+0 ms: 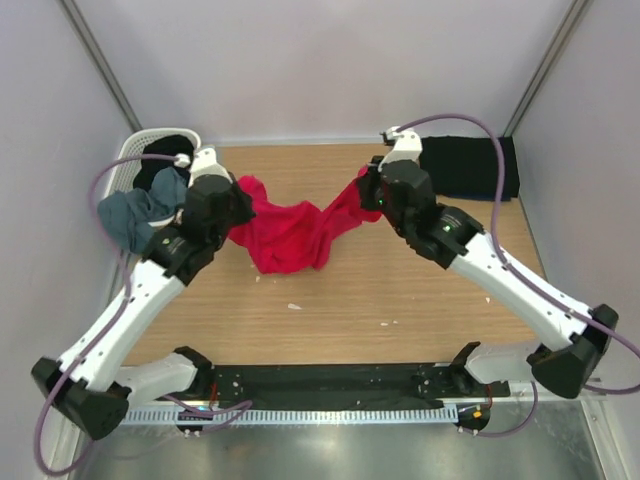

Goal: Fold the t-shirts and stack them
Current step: Flatten the tshirt out

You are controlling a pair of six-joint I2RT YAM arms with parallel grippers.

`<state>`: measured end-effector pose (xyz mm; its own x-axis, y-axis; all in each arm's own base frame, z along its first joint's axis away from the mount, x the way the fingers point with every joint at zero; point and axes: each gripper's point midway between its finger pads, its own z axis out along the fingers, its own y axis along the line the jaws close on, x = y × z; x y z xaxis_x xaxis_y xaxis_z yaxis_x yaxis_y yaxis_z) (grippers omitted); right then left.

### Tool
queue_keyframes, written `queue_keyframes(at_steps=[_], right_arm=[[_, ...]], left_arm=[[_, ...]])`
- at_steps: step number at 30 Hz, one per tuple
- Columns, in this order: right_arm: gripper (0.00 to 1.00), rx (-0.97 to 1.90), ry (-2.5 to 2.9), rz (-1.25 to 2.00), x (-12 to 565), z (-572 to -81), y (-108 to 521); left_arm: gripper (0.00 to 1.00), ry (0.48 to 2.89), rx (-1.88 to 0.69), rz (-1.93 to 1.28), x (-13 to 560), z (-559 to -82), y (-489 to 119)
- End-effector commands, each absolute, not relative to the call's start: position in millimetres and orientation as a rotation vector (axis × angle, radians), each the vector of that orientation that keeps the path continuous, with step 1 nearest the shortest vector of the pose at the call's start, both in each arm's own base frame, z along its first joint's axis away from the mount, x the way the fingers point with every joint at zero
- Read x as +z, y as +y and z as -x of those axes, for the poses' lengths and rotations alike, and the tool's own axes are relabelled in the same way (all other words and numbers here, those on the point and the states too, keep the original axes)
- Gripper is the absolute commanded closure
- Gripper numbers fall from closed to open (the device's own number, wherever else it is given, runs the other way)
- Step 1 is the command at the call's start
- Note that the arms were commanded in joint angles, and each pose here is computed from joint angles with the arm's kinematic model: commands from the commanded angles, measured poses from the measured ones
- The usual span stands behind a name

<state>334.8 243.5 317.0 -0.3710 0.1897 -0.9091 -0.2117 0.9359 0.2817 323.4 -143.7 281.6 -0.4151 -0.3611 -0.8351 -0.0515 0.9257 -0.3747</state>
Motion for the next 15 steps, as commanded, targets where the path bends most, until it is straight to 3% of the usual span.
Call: queue_keyframes(at_steps=[1,6,10,15], right_arm=[[0.99,0.278,1.76,-0.069,377,-332,197],[0.99,0.232,1.712,-0.123,417,-310,159],[0.99,0.169,1.737,-0.163,422,-290,131],[0.99,0.034,1.805,-0.238,393,-277,100]], left_arm=[[0.99,1.831,-0.253,0.312,351,-303,-104],[1.0,1.686,-0.074,0.408,407,-275,-46],[1.0,1.707,-0.006,0.444,409,-262,-30],[0.99,1.794,-0.067,0.413,383,-272,-51]])
